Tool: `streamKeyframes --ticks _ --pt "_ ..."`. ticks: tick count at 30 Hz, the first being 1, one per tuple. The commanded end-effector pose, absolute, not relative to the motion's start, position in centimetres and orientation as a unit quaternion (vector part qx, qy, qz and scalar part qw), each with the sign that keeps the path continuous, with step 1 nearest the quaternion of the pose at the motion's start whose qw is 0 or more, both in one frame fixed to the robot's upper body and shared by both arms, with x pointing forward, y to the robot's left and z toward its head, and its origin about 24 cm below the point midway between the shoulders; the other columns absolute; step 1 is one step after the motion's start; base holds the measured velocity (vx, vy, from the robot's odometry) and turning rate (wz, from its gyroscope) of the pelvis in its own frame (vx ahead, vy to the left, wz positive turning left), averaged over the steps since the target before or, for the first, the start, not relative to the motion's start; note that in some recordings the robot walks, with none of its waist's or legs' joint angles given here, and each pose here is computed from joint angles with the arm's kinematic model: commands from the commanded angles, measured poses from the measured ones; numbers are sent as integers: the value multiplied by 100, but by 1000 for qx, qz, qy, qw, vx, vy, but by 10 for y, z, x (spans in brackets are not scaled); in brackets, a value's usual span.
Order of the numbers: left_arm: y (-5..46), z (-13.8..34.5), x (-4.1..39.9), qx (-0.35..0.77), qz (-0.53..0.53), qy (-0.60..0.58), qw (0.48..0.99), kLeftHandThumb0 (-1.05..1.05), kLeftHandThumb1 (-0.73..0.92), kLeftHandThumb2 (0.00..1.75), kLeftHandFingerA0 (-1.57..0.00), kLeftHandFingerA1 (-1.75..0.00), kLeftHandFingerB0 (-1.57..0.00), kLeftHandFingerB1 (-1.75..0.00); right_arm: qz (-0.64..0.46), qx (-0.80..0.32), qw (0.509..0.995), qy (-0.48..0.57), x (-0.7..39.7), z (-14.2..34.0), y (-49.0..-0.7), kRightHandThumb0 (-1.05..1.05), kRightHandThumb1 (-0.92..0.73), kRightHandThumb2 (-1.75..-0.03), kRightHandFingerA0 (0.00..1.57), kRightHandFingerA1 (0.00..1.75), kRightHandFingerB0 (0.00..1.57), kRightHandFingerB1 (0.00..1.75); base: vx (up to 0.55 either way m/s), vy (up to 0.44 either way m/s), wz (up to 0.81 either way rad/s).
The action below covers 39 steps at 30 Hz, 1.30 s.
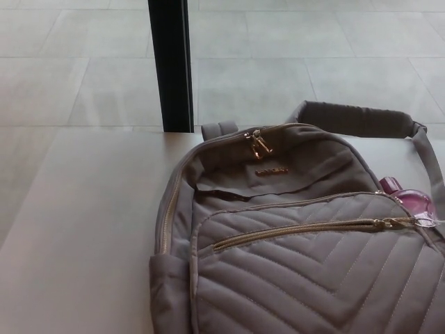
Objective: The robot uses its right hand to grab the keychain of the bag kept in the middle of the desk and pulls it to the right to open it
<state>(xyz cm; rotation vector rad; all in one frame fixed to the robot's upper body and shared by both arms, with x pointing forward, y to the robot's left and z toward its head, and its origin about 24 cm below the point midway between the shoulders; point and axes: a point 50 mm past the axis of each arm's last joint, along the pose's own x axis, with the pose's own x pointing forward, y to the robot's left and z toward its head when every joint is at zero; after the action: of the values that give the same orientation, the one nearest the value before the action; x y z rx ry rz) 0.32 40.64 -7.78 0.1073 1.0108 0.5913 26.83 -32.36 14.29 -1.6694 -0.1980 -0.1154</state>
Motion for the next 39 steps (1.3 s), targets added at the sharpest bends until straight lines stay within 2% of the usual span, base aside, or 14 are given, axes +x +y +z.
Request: streamKeyframes --ticks 1,7,8,17,18,19,22,24,25,28,29,31,35,39 --pt "408 -77 -1 50 284 477 830 -86 92 80 -57 -50 -51 -42 -80 -759 639 -92 268 162 -336 -19 -52 -97 89 175 73 152 0 0 0" --pt "408 -77 -3 46 286 479 828 -86 92 80 -60 -50 -52 -41 -99 -769 625 -91 267 166 -345 -13 -55 -88 106 166 71 133 0 0 0" --pt "408 -77 -3 46 286 480 828 -92 83 93 -56 -54 -46 -45 -99 -766 628 -89 266 165 -348 -18 -51 -87 86 175 70 150 0 0 0" --pt "408 -77 -5 55 283 485 826 -85 92 81 -57 -49 -50 -40 -111 -766 632 -40 256 151 -377 -25 -58 -86 89 175 65 158 0 0 0" --pt "408 -76 -5 50 282 483 828 -87 92 80 -56 -49 -49 -40 -105 -760 640 -31 254 148 -376 -22 -62 -86 112 169 75 131 0 0 0" --pt "408 -77 -5 47 282 482 828 -87 92 80 -56 -49 -49 -40 -100 -756 647 -27 253 145 -374 -28 -67 -77 89 175 76 124 0 0 0" --pt "407 -77 -5 46 288 481 827 -88 92 79 -59 -49 -51 -40 -87 -752 652 -35 252 140 -369 -25 -65 -79 89 175 71 137 0 0 0" --pt "406 -79 -6 39 292 484 824 -88 92 79 -57 -49 -50 -41 -58 -746 663 -22 249 133 -363 -29 -67 -72 90 175 73 116 0 0 0" --pt "407 -78 -6 44 290 485 824 -91 85 91 -55 -53 -47 -45 -47 -749 661 -9 248 132 -362 -41 -70 -60 95 151 56 42 0 0 0" --pt "407 -77 -7 53 282 485 826 -88 92 84 -57 -50 -46 -41 0 -754 656 26 247 127 -356 -74 -69 -61 81 111 17 27 0 0 0" --pt "407 -77 -6 51 282 485 826 -87 92 79 -56 -49 -50 -42 13 -756 652 53 247 125 -351 -86 -55 -94 21 54 0 7 0 0 0" --pt "407 -77 -6 55 279 487 826 -88 92 82 -58 -50 -50 -40 18 -756 651 65 247 125 -349 -102 -63 -101 8 33 0 0 0 0 0" --pt "405 -78 -7 48 276 487 827 -88 92 80 -55 -49 -49 -40 14 -756 648 93 242 126 -352 -105 -67 -106 25 28 0 0 0 0 0" --pt "405 -79 -6 46 281 485 827 -87 92 81 -56 -49 -51 -40 -51 -717 686 114 228 131 -377 -105 -63 -106 2 33 0 0 0 0 0"
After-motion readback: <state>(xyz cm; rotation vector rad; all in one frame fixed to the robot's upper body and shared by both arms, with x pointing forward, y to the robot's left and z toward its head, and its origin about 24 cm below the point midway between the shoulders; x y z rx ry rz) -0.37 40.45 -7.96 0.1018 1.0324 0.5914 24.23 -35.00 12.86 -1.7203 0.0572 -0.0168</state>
